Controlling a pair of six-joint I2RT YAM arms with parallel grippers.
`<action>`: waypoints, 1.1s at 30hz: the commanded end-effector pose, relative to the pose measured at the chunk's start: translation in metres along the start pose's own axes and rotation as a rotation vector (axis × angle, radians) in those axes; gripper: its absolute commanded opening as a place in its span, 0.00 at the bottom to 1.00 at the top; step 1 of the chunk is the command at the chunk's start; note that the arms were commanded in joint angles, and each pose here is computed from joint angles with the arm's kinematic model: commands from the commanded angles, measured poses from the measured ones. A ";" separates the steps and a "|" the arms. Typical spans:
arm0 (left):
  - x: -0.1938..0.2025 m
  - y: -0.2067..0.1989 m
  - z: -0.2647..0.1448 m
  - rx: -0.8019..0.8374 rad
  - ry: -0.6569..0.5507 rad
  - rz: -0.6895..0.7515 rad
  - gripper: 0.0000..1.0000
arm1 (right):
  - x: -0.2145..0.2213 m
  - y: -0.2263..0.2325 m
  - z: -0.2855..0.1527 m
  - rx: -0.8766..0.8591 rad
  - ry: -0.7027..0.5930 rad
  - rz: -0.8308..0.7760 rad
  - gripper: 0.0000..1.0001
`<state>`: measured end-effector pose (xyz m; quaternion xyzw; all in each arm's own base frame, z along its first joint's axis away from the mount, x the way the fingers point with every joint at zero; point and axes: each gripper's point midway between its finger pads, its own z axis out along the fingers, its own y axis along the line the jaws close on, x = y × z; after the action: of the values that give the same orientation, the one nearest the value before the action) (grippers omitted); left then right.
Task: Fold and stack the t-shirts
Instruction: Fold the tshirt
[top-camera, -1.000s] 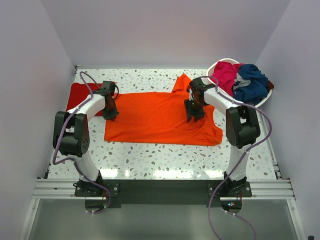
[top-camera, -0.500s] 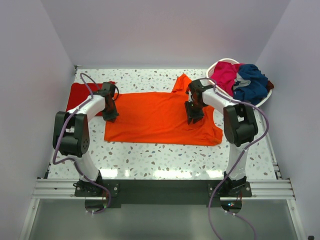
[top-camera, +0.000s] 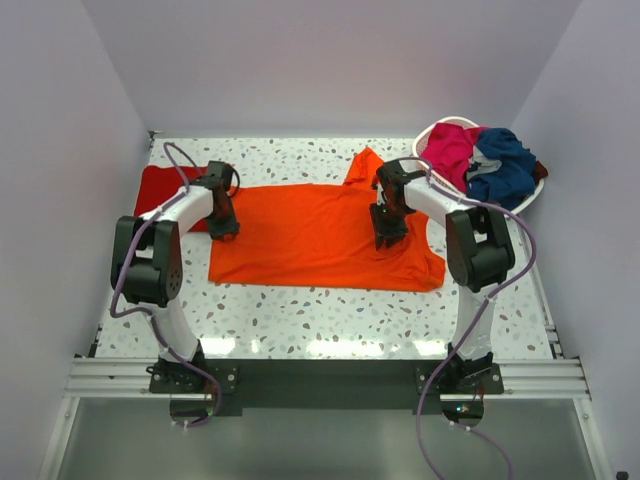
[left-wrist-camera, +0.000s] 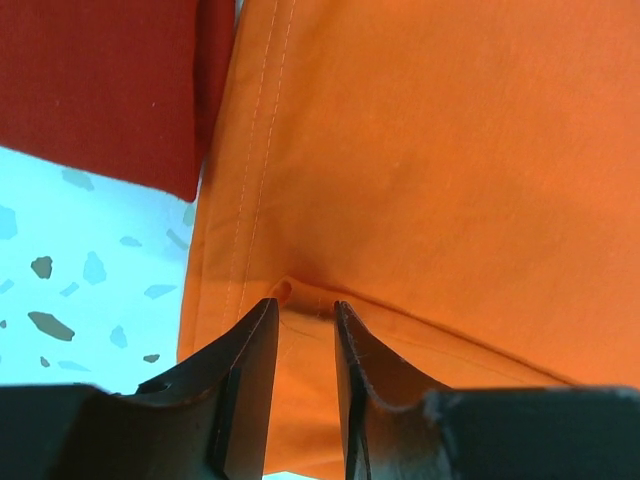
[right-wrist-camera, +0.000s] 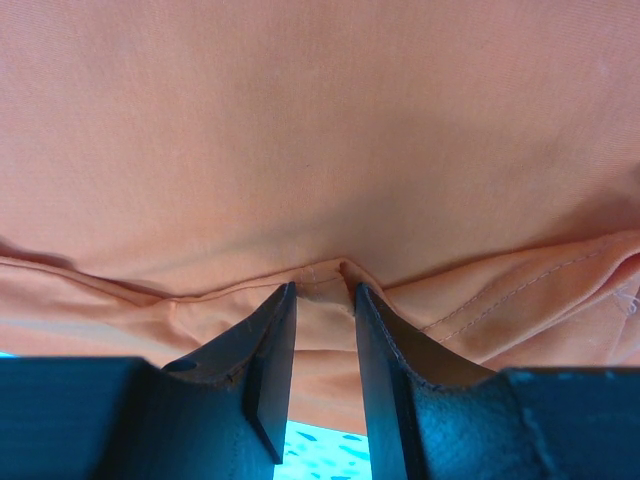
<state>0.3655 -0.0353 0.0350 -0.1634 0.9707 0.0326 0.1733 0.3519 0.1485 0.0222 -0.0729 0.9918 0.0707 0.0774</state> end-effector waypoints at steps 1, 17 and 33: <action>-0.021 -0.008 0.000 0.015 -0.053 -0.004 0.34 | -0.007 0.003 -0.005 -0.010 -0.031 -0.022 0.34; -0.014 -0.001 0.005 -0.014 -0.038 0.012 0.00 | -0.007 0.006 -0.008 -0.024 -0.030 -0.021 0.06; -0.025 0.028 -0.041 -0.056 -0.119 -0.051 0.00 | -0.039 0.014 -0.052 -0.026 -0.129 -0.022 0.00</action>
<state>0.3676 -0.0220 0.0667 -0.1735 0.9610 0.0505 0.2091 0.3685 0.1544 0.0445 -0.0772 0.9890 0.0774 0.0998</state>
